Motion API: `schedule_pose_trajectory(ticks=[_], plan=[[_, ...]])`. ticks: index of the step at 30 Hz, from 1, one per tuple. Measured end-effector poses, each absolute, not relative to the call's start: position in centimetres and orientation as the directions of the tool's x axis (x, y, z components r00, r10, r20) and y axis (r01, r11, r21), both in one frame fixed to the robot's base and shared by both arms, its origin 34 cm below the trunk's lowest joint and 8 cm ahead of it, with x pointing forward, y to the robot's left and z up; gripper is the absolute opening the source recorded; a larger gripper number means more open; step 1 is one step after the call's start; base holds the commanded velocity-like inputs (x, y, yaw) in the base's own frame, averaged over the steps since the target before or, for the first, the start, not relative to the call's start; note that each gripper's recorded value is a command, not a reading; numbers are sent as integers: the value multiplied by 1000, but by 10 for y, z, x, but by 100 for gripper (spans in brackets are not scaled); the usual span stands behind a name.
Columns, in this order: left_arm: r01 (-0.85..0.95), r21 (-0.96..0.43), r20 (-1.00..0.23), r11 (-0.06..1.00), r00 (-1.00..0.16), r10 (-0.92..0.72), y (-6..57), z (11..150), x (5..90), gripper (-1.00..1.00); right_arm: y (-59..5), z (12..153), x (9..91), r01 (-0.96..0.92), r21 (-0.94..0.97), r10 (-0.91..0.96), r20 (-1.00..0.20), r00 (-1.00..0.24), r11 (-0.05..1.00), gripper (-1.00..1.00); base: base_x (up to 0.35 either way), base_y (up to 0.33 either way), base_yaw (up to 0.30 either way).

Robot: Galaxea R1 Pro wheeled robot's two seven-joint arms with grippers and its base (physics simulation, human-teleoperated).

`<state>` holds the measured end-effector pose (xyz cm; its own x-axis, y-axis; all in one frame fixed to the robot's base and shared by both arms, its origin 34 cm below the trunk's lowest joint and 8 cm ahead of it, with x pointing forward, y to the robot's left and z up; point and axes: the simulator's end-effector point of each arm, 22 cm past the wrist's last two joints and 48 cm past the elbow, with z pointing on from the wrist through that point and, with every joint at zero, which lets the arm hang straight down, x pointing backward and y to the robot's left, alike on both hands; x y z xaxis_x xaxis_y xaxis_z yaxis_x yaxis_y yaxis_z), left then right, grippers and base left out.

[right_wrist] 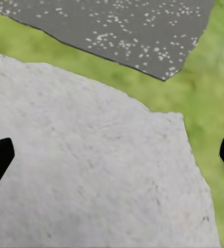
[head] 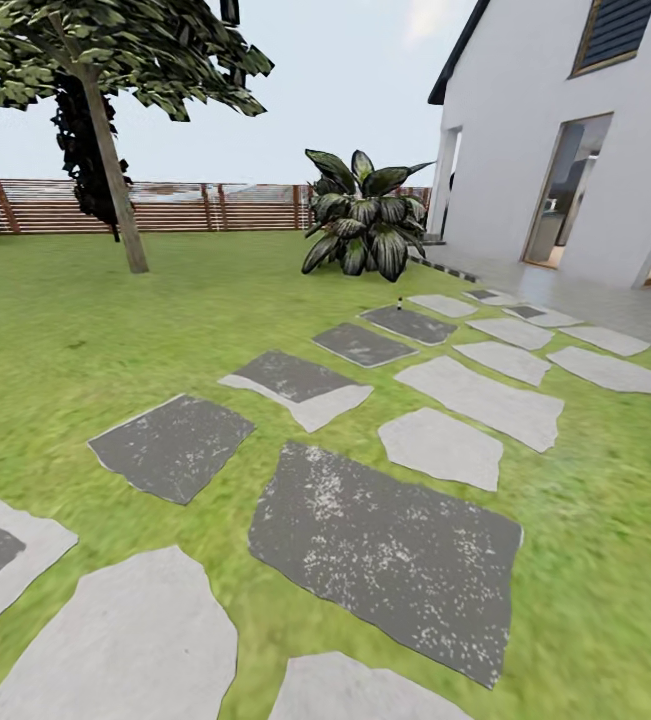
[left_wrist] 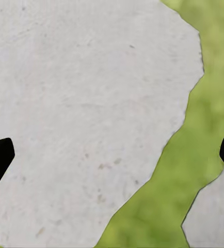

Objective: Pick up the pesticide atomizer in the garden and spray insectifuge to fully cover both potted plants in the garden.

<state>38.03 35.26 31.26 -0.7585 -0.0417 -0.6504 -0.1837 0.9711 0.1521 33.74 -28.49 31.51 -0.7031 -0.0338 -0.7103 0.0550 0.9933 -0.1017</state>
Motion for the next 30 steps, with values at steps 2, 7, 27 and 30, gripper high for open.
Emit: schedule_pose_trajectory(ticks=[2, 7, 27, 30], plan=[[-184, 152, -650, 971, -758, -42, 352, 313, 380, 100, -285, 310, 326, 53, -103, -33, -691, -722, 993, 100, 291, -142, 0], [-184, 152, -650, 971, -758, -42, 353, 313, 380, 100, -285, 298, 293, 46, -107, -33, -633, -774, 993, 100, 291, -142, 0], [-184, 151, -650, 971, -759, -43, 352, 312, 380, 100, -286, 297, 292, 47, -108, -32, -630, -776, 993, 100, 291, -142, 0], [-185, 152, -649, 971, -759, -43, 352, 312, 380, 100, -286, 297, 292, 47, -108, -32, -630, -776, 993, 100, 291, -142, 0]])
